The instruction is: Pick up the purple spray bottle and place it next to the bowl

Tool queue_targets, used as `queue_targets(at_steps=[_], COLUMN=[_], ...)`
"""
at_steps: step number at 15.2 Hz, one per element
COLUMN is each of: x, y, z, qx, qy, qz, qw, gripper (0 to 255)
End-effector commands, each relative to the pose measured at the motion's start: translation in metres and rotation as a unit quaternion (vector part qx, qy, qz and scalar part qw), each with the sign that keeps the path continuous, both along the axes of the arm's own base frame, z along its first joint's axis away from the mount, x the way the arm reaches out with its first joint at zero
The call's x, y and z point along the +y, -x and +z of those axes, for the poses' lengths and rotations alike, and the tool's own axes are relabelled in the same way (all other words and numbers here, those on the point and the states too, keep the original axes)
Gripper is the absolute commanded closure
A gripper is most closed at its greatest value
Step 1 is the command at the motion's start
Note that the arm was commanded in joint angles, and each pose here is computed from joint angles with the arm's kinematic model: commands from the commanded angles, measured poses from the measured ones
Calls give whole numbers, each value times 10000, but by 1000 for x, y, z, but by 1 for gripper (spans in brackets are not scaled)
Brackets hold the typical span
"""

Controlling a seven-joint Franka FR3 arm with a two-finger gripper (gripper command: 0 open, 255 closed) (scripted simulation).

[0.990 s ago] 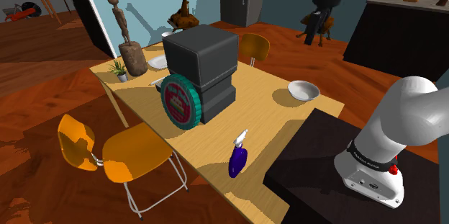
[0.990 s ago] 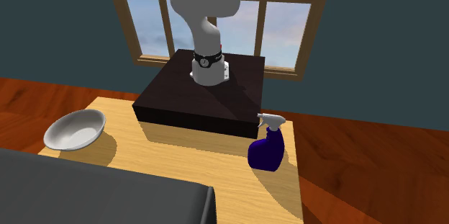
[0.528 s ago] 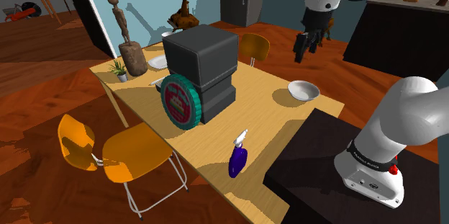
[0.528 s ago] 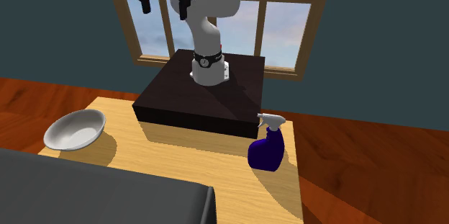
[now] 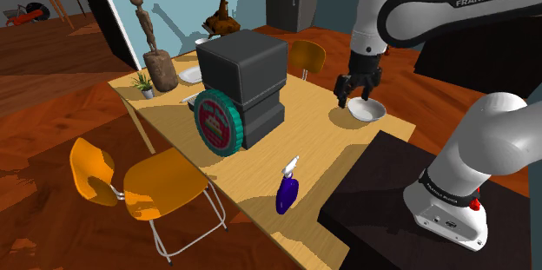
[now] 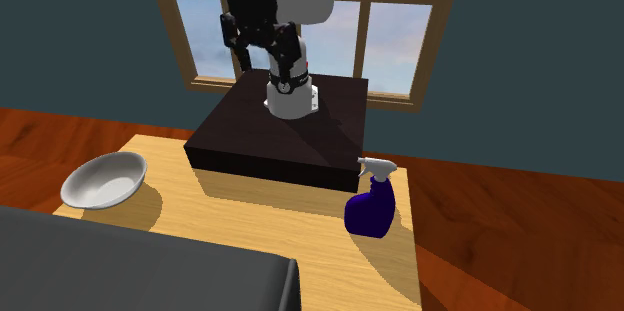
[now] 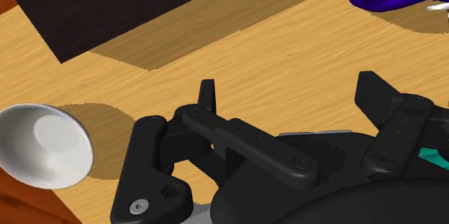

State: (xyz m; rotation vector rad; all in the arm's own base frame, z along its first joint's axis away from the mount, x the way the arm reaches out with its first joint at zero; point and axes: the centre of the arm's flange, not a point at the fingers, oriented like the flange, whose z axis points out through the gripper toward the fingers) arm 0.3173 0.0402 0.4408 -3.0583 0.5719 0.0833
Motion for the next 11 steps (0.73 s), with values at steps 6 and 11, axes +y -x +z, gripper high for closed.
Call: queue_targets(at_steps=[6,11], x=[34,61], y=[-16,-28], z=[-78,-133], qx=[237,405], qy=[-419,-711], qz=[-1212,-2048], qw=[9915,9754], gripper=[0,0])
